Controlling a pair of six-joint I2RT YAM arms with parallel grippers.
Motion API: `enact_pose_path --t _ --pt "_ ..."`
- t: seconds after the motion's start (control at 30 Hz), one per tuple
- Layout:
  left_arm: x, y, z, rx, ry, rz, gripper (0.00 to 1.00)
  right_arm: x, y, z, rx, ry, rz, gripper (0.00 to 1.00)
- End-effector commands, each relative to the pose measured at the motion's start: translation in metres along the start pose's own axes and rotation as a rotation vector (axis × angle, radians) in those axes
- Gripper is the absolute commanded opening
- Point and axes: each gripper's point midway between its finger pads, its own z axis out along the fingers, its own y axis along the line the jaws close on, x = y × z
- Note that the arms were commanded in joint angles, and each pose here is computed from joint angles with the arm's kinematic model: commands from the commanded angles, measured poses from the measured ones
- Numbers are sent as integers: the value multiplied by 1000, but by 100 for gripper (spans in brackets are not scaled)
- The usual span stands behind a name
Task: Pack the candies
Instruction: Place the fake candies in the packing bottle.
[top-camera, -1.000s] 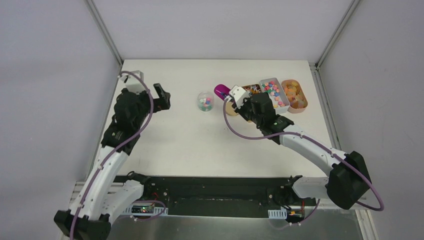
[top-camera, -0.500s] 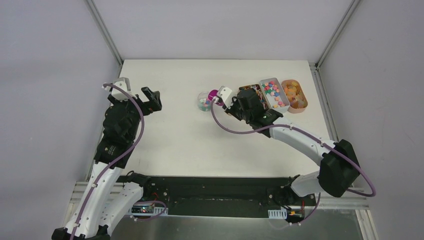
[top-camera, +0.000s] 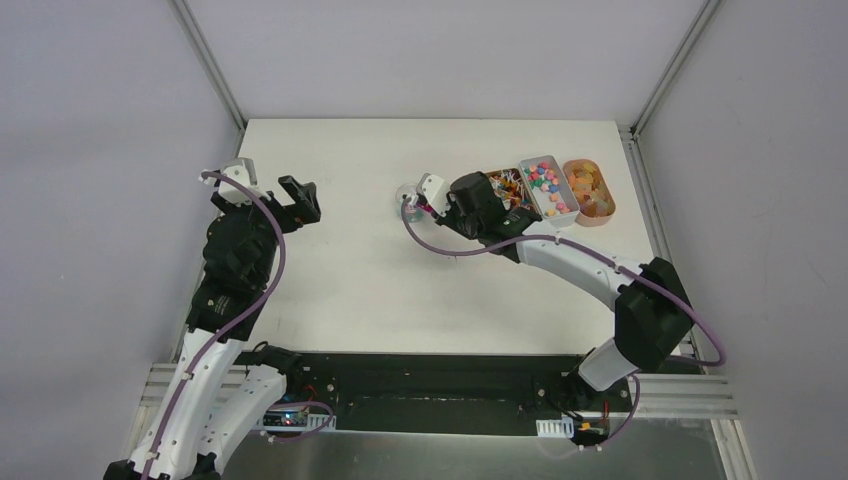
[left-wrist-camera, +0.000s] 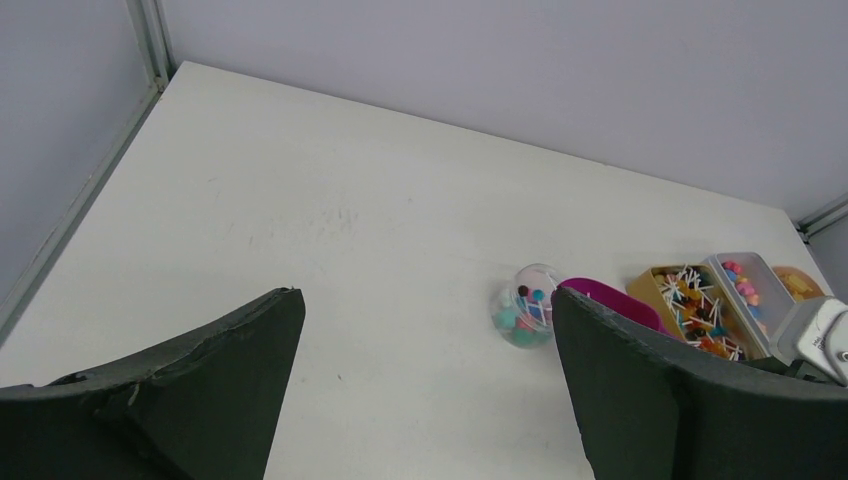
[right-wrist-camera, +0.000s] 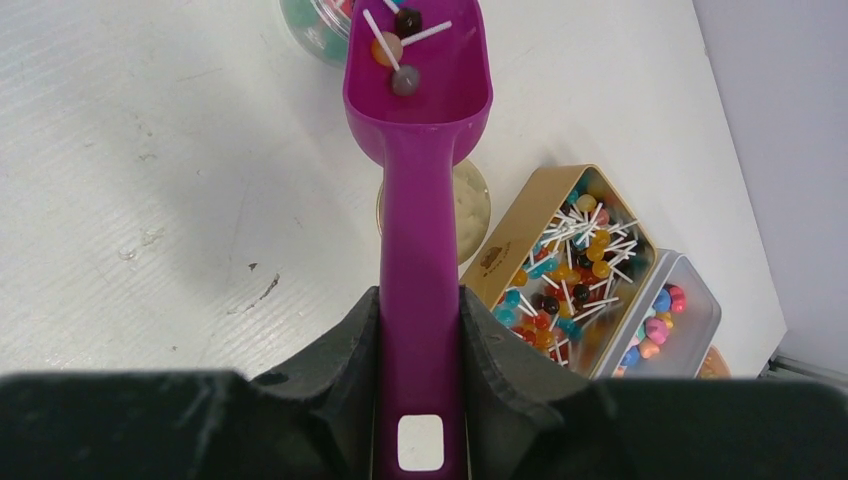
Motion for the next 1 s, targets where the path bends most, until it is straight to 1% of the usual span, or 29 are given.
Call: enact_pose_path --t 0.0,0.57,0.87,0.97 --pt "-12 -1 -2 2 -48 4 99 -23 -17 -7 56 -33 -11 0" --pt "-12 1 -3 -11 -50 8 99 -34 -18 -16 66 -11 -63 0" --pt "-7 1 1 -12 -35 20 99 -43 -25 -35 88 -36 -93 0" --pt "0 0 7 -9 -10 28 99 -46 -31 -44 105 -44 -96 0"
